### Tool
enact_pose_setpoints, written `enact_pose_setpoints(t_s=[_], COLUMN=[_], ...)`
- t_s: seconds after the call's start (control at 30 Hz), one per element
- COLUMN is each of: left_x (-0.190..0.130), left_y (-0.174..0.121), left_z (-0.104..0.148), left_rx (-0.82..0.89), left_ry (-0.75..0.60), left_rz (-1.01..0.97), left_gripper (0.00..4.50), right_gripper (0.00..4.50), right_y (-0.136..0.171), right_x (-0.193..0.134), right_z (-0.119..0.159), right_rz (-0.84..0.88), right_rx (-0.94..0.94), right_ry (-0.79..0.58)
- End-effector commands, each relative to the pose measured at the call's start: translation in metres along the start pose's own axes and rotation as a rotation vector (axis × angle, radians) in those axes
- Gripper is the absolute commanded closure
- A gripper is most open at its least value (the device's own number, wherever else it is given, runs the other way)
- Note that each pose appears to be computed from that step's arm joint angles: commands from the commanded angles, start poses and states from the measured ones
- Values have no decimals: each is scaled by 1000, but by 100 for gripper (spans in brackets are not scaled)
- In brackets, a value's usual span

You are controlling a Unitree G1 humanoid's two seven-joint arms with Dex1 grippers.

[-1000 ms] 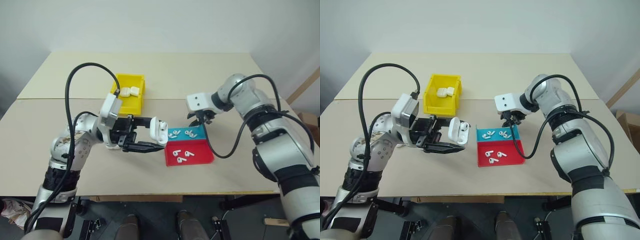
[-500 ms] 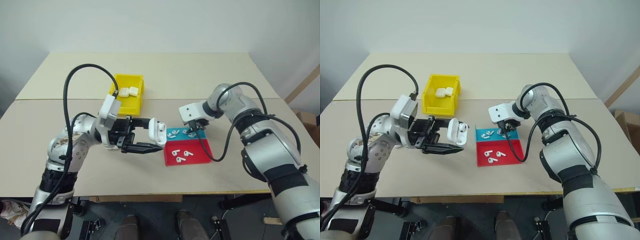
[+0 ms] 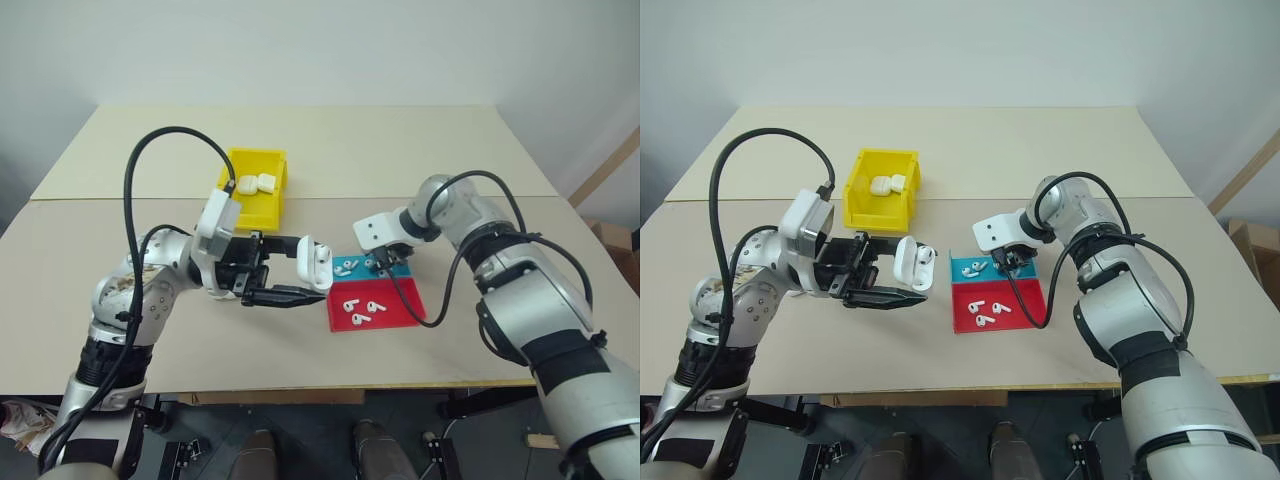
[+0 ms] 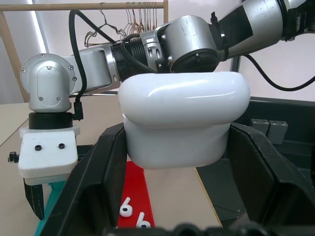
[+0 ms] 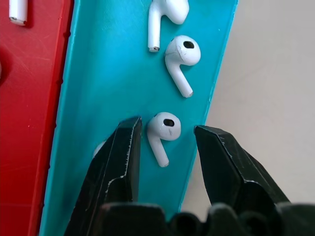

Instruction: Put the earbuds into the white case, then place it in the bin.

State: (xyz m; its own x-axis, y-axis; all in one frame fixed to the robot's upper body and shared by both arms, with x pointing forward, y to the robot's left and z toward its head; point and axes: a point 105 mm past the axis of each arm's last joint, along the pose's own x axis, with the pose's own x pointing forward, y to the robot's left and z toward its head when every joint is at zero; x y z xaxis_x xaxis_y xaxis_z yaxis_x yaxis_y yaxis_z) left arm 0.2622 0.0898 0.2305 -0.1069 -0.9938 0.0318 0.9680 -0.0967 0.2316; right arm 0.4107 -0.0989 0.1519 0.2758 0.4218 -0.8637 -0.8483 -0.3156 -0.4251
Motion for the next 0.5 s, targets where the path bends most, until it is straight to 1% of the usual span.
enact_pose_setpoints(t_s=[0.03, 0.23, 0.33, 0.43, 0.5], left_x=[-2, -3, -3, -4, -4], left_y=[-3, -3, -4, -3, -3], left_z=[10, 10, 10, 9, 9], left_rx=[37, 38, 38, 38, 37], left_ry=[-16, -14, -13, -12, -12], left_rz=[2, 8, 10, 12, 13], left_gripper=[173, 173, 173, 173, 173], right_gripper=[238, 238, 294, 385, 386], right_y=[-1, 3, 6, 6, 6], right_x=[-2, 1, 3, 4, 3], right_z=[-1, -3, -3, -1, -1], right_rz=[-3, 21, 38, 40, 37], right_rx=[-7, -1, 2, 17, 21], right_ry=[6, 18, 13, -5, -9])
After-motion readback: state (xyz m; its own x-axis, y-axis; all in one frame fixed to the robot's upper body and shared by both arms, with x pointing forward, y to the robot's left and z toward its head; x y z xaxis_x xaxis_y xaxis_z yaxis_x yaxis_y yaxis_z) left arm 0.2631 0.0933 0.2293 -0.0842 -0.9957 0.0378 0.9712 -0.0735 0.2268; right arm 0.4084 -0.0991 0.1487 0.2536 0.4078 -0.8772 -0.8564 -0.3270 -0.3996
